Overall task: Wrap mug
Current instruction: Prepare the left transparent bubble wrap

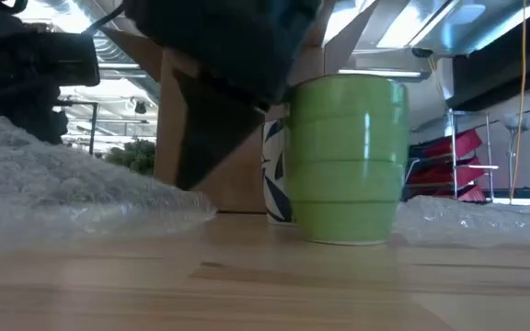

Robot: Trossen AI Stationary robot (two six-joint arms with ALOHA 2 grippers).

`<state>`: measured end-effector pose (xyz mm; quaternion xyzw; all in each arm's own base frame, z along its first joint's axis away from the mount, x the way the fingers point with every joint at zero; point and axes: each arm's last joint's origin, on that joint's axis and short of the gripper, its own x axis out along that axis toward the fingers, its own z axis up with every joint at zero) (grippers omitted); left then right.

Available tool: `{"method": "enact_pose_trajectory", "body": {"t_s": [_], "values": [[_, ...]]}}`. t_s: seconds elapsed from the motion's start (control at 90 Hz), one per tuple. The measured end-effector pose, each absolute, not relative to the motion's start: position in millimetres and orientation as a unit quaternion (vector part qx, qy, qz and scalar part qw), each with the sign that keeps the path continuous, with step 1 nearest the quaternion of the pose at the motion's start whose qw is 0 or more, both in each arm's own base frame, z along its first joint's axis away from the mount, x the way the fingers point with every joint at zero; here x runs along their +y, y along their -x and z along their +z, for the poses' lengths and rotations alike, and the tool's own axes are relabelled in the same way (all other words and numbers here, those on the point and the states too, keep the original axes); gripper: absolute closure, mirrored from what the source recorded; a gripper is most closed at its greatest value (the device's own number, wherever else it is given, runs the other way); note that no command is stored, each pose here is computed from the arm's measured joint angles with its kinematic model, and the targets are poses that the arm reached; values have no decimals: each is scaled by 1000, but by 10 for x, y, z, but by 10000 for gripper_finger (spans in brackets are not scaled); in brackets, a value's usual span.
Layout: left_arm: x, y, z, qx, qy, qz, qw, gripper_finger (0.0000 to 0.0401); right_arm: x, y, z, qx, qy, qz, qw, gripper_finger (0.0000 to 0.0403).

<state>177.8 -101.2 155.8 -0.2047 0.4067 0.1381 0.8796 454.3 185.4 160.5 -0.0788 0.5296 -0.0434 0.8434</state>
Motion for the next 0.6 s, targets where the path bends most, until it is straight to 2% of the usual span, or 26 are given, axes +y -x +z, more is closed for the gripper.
{"method": "enact_pose_trajectory", "body": {"t_s": [0.278,0.422,0.522,0.6], "values": [[-1011,-1776,1557,408,203,138,879,312,1864,-4399,1563,582,96,-53,806,391],[-1011,-1777,1556,408,203,137,880,312,1910,-4591,1697,504,74,-34,860,391],[-1011,-1777,1556,408,200,136,880,312,1908,-4787,1864,413,52,-21,909,391],[-1011,-1776,1555,409,199,136,880,312,1848,-4884,1928,372,47,-22,927,391]]}}
